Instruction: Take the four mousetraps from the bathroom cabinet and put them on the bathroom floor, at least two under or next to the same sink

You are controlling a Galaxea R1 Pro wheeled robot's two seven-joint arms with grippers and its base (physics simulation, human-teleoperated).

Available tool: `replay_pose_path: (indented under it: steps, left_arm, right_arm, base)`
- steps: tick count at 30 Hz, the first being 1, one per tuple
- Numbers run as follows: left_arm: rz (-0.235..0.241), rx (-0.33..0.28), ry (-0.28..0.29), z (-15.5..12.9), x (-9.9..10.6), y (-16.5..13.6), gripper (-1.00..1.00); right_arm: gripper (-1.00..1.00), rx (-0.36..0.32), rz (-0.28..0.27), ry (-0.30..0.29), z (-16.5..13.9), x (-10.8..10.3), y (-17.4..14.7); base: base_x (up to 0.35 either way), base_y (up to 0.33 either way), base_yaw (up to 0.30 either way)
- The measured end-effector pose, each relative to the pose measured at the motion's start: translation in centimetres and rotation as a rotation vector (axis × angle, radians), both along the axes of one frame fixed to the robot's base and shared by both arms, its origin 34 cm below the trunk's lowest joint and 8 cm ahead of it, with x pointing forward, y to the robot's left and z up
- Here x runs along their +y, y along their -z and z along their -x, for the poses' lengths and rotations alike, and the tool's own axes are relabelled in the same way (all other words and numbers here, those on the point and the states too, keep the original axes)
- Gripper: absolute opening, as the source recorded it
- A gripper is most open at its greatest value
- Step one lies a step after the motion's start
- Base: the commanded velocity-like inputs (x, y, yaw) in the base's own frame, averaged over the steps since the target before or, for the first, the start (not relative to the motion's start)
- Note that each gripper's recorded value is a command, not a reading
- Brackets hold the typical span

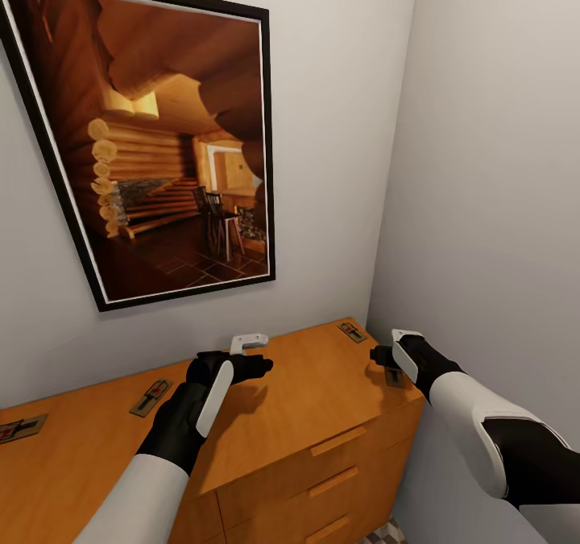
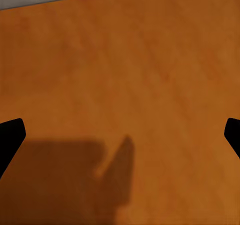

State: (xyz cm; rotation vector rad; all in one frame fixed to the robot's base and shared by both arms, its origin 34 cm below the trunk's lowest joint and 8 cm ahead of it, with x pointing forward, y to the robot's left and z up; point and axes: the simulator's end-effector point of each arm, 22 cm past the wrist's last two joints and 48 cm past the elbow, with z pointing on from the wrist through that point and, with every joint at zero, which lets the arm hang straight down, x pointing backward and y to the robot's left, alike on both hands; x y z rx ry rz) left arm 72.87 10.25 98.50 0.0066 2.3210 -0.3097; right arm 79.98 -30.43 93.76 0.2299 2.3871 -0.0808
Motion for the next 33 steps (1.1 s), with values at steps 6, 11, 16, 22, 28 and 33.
replay_pose_path:
  steps: [6, 11, 16, 22, 28, 33]
  left_arm:
    - [0.003, 0.001, 0.004, 0.03, -0.11, 0.0, 1.0]
    - [0.005, 0.001, 0.004, 0.03, -0.14, -0.01, 1.0]
    - [0.006, 0.001, 0.004, 0.03, -0.16, -0.02, 1.0]
    - [0.006, 0.0, 0.004, 0.02, -0.15, -0.03, 1.0]
    - [0.005, -0.001, 0.004, 0.01, -0.16, -0.05, 1.0]
    - [0.005, -0.002, 0.004, 0.0, -0.16, -0.06, 1.0]
  right_arm:
    - [1.0, 0.001, 0.0, 0.0, 0.02, 0.0, 0.01]
    - [1.0, 0.001, 0.0, 0.0, 0.02, -0.01, 0.02]
    - [1.0, 0.001, 0.001, 0.0, 0.03, -0.02, 0.03]
    - [1.0, 0.001, 0.002, 0.0, 0.02, -0.03, 0.02]
    - [1.0, 0.002, 0.002, 0.0, 0.03, -0.04, 0.03]
    - [1.0, 0.001, 0.002, 0.0, 0.03, -0.04, 0.02]
  base:
    - [0.0, 0.0, 0.0]
    - [0.0, 0.0, 0.0]
    - [0.0, 0.0, 0.0]
    - [0.0, 0.0, 0.0]
    - [0.0, 0.0, 0.0]
    - [0.0, 0.0, 0.0]
